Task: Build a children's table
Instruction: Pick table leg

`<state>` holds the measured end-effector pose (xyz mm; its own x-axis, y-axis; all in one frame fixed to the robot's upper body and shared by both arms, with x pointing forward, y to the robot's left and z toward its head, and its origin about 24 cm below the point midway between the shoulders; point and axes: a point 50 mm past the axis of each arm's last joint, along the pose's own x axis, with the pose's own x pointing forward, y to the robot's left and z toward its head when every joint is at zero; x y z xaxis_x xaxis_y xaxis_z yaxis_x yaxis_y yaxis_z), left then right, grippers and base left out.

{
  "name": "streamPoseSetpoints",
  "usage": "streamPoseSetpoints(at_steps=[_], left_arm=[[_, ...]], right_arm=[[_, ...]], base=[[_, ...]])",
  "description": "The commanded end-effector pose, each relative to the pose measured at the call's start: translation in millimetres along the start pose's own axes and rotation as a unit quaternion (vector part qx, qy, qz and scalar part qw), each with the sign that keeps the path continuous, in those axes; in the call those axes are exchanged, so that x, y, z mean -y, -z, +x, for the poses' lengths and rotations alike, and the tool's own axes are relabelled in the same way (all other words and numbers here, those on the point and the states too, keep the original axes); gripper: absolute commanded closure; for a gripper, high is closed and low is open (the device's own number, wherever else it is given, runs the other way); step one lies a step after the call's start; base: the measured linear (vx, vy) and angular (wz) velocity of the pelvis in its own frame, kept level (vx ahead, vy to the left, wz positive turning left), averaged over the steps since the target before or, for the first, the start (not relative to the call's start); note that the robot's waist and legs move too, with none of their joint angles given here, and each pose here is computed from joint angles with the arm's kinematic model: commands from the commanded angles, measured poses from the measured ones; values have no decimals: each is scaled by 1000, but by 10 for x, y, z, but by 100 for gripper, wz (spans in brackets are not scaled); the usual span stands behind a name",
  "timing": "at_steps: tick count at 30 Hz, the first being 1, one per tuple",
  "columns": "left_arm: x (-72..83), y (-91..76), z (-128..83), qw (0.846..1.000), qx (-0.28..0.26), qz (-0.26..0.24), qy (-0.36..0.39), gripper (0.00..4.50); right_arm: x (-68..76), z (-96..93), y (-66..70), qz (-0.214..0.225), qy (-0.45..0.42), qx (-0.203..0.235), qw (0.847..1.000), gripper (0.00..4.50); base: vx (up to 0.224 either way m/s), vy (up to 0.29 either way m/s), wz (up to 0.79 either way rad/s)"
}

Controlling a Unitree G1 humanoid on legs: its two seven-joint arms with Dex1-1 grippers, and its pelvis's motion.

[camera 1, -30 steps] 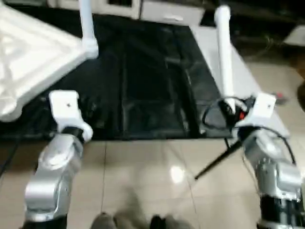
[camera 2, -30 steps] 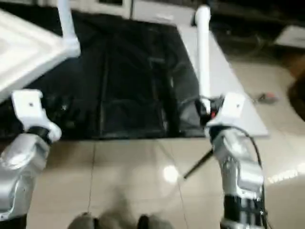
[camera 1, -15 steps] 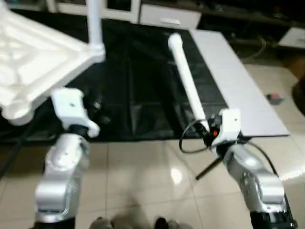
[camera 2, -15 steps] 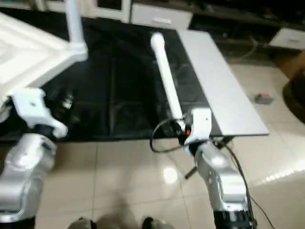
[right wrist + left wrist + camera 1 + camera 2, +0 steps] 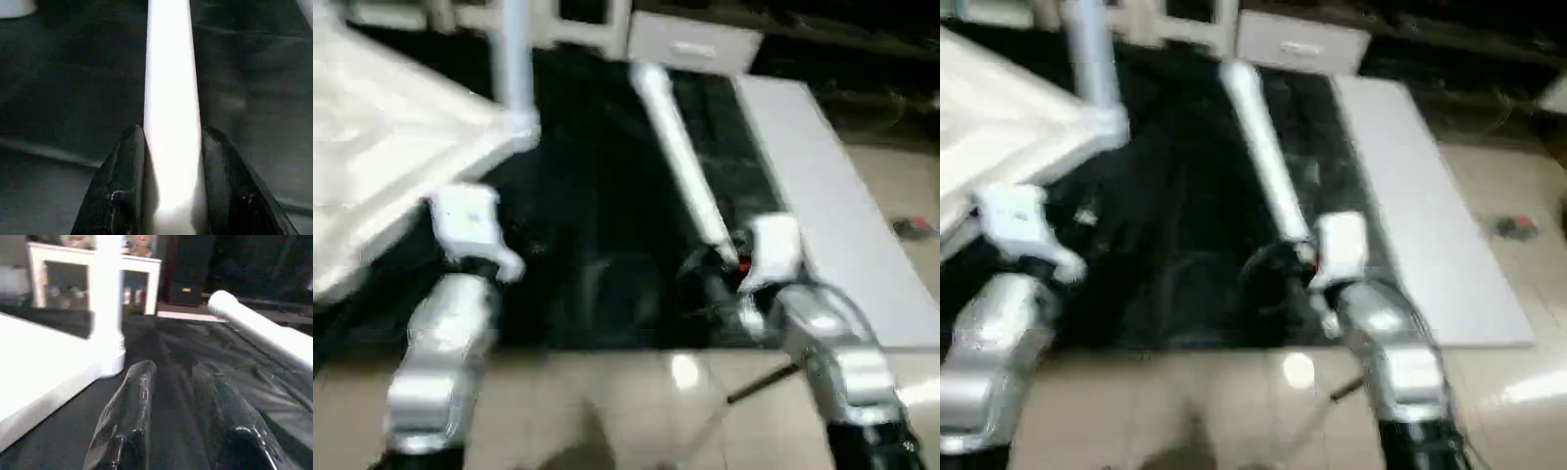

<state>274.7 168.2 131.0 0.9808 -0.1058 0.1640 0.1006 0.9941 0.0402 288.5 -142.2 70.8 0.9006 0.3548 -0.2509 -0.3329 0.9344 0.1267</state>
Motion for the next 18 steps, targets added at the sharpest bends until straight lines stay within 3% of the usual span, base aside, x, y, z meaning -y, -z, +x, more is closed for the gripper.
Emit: streamPoseSetpoints(at_steps=[1,4,7,10,13,18], left_arm=[[108,12,18,1000,-1,-6,23,298],[102,20,33,1000,-2,-10,26,298],[119,29,45,999,-4,-15,44,298],[189,78,61,994,-16,-6,107,298],[228,122,59,989,-29,11,147,298],[275,120,65,972,-37,39,230,298]], right_arm=[[125,-46,-1,-11,31,0,999,328],[123,-29,11,-15,34,-4,999,328],[142,-20,42,-17,43,-11,999,328],[110,-20,115,-18,30,-28,999,328],[92,-33,155,-35,19,-39,998,328],[288,-110,85,-54,47,-40,997,328]], base=[[145,2,14],[153,57,23],[-123,85,-4],[81,-5,-24],[-246,65,0],[-112,-8,3]])
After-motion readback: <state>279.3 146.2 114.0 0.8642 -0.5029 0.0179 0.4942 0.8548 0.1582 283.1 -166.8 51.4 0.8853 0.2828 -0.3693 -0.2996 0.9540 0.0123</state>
